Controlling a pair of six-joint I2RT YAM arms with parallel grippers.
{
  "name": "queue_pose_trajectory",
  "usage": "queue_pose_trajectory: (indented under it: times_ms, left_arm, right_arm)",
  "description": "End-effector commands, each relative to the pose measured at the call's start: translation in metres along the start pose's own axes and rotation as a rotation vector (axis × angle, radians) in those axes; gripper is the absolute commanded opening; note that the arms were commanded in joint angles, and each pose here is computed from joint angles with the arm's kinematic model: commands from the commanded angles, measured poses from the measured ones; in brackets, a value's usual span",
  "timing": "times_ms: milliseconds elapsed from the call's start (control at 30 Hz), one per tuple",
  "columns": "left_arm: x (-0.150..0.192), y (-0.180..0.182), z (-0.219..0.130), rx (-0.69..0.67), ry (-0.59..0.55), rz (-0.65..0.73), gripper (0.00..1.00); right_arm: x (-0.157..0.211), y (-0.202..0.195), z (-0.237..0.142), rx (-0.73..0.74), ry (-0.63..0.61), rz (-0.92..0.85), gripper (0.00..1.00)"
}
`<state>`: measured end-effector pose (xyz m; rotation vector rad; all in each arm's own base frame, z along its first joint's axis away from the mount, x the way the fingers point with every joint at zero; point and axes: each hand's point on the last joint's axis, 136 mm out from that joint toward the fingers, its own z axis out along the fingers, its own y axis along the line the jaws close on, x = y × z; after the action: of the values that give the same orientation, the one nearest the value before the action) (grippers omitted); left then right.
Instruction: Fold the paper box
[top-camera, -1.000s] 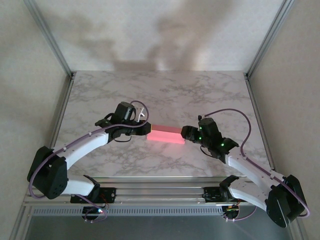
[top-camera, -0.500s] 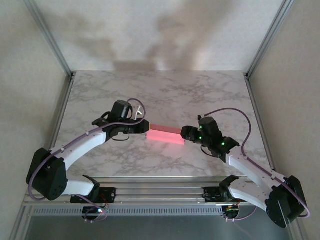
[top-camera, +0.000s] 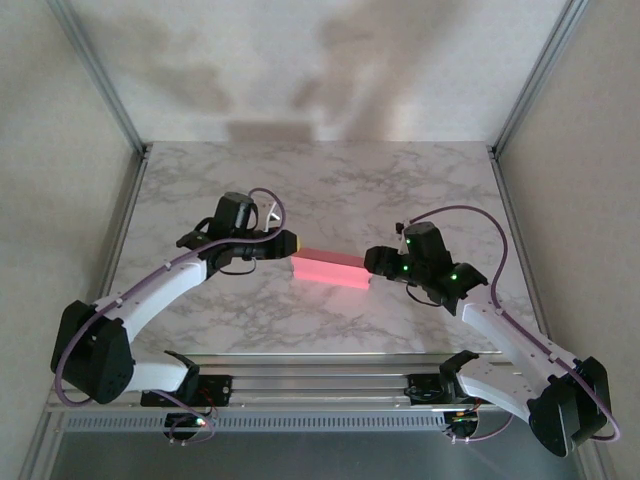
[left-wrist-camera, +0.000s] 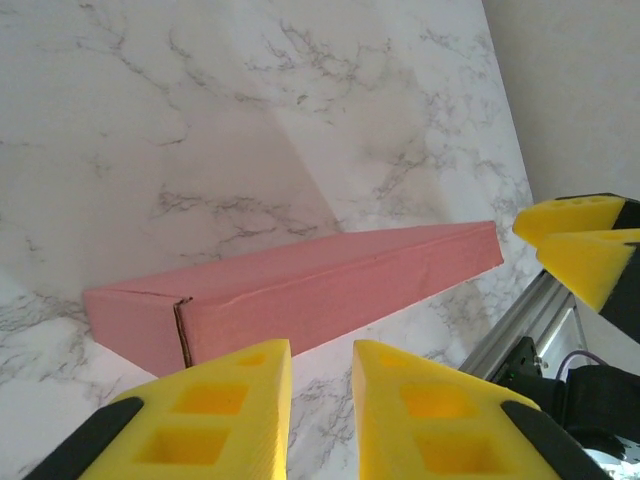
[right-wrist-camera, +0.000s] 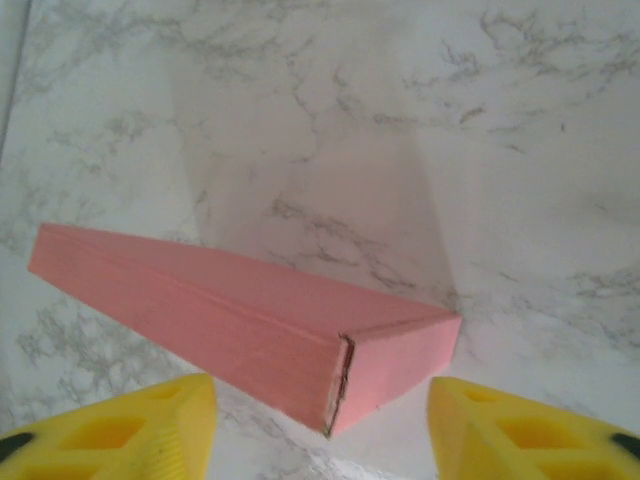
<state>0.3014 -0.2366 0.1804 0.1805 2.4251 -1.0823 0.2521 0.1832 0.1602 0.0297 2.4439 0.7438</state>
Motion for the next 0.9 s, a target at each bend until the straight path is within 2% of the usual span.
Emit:
queue_pose_trajectory:
  times_ms: [0, 133, 633, 867]
  left_arm:
    - [0.000, -0.006, 0.004, 0.051, 0.020, 0.003, 0.23]
    - [0.009, 0.002, 0.013, 0.033, 0.059, -0.004, 0.23]
    - [0.043, 0.040, 0.025, -0.068, 0.115, -0.062, 0.22]
    - [0.056, 0.038, 0.019, -0.051, 0.108, -0.087, 0.22]
  right_arm:
    - [0.012, -0.009, -0.002, 0.029, 0.060, -0.001, 0.49]
    - [0.021, -0.016, 0.002, 0.038, 0.083, 0.009, 0.41]
    - [0.038, -0.030, 0.020, 0.065, 0.142, 0.012, 0.34]
    - [0.047, -0.032, 0.017, 0.055, 0.160, 0.011, 0.29]
